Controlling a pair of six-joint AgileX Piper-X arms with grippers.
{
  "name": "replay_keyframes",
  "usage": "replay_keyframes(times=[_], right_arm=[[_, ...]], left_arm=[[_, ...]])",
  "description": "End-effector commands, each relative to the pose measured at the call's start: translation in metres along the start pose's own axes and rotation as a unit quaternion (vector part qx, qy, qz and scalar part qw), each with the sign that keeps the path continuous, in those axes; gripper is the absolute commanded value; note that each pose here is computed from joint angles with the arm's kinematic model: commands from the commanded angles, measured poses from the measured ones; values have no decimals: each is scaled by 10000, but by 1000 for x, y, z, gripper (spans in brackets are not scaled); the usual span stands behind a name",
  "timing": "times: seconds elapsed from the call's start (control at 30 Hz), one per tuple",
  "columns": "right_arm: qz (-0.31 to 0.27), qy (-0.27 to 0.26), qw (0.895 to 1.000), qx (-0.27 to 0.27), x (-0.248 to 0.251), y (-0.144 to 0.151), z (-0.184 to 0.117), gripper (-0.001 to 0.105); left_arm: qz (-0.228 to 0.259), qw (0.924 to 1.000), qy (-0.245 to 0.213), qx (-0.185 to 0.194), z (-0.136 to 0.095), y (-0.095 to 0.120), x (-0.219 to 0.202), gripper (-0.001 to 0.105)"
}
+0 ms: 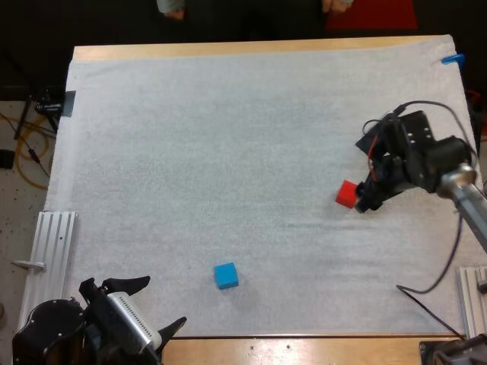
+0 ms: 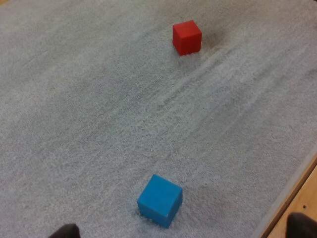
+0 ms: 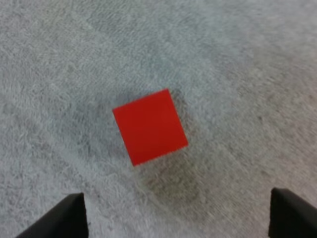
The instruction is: Stack red cube on blue cube
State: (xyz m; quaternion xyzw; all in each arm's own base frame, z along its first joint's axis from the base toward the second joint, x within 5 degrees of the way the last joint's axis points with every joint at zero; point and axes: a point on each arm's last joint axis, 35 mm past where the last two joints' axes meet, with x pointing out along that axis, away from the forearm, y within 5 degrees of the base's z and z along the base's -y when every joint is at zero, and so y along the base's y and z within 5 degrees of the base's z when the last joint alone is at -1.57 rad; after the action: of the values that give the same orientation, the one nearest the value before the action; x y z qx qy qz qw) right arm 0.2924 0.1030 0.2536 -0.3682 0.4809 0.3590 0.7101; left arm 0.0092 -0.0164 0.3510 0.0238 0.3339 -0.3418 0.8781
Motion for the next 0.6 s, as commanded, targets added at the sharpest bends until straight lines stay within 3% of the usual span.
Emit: replay_keyframes(times=[0.0,0.57], right_arm=[[72,-52,9999,-139,6,-3,3,70],[721,319,9966,-229,85,-8,4,70]], left_arm=[[-87,9999,-6,68,1,-1,-1,76],[-87,10000,-6,36,1,-1,-1,76]])
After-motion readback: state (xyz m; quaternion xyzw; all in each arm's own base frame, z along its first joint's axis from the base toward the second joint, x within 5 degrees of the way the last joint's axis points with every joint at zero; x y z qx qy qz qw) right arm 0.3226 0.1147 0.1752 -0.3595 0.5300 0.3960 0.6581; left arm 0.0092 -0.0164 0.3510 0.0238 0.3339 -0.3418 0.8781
